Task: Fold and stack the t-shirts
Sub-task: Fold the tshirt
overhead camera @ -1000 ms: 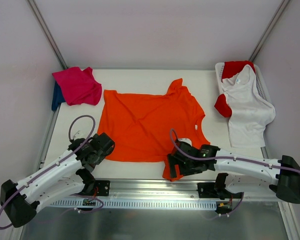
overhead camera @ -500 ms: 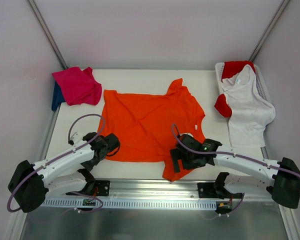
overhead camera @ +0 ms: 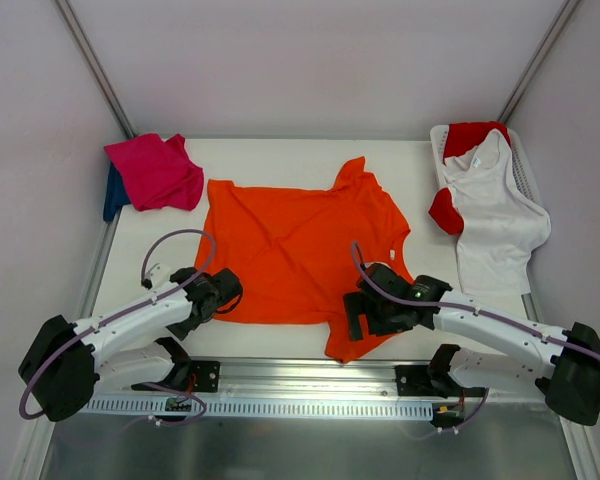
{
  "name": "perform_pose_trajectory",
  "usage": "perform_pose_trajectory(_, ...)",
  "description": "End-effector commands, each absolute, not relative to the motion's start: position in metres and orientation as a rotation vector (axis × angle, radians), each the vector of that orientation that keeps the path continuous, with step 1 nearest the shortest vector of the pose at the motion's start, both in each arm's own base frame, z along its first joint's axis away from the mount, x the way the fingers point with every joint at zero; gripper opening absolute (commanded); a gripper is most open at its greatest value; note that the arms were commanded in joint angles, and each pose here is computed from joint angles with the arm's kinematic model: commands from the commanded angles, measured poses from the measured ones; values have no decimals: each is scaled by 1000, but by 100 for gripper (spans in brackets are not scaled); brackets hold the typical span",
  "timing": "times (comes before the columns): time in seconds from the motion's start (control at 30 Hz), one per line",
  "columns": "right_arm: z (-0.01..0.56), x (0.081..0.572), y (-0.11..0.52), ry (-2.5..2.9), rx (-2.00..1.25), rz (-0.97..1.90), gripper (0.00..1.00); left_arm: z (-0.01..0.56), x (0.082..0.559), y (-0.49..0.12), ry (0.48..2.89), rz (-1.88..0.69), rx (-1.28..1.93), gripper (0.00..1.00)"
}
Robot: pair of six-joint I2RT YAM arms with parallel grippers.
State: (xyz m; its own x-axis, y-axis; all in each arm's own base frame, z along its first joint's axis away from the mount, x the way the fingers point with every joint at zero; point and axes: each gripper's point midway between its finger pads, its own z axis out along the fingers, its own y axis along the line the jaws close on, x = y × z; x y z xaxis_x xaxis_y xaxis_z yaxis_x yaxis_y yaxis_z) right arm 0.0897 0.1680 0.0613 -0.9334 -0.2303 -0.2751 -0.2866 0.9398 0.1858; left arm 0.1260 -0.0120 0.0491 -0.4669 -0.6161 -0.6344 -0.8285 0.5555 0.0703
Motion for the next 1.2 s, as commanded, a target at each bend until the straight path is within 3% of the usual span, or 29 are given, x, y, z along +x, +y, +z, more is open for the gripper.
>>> perform_pose_trajectory(0.0, 70, 90, 171, 2849, -371, 352, 99, 46, 133, -7, 2187, 480, -1118, 62)
perform_pose_trajectory(0.23, 66, 89, 173, 2875, -377, 332, 100, 28, 139, -7, 2094, 286, -1205, 60)
perform_pose_trajectory(0.37, 66, 89, 173, 2880, -381, 331, 99, 24, 150, -15, 2019, 103, -1238, 64)
perform_pose_trajectory(0.6, 64, 90, 175, 2885, -393, 320, 99, 19, 155, -15, 1980, 50, -1242, 67)
perform_pose_trajectory(0.73, 63, 90, 174, 2885, -397, 317, 100, 16, 155, -14, 1987, 78, -1250, 43)
perform_pose_trajectory(0.77, 63, 90, 174, 2885, -397, 317, 99, 15, 154, -13, 1994, 94, -1253, 29)
perform_pose_trajectory(0.87, 69, 85, 174, 2886, -407, 368, 99, 14, 154, -13, 1998, 111, -1263, 11)
perform_pose_trajectory(0.97, 78, 87, 170, 2854, -390, 382, 99, 14, 156, -13, 1998, 111, -1259, 0)
perform_pose_trajectory(1.17, 108, 89, 160, 2703, -317, 502, 99, 15, 158, -14, 2003, 92, -1238, 0)
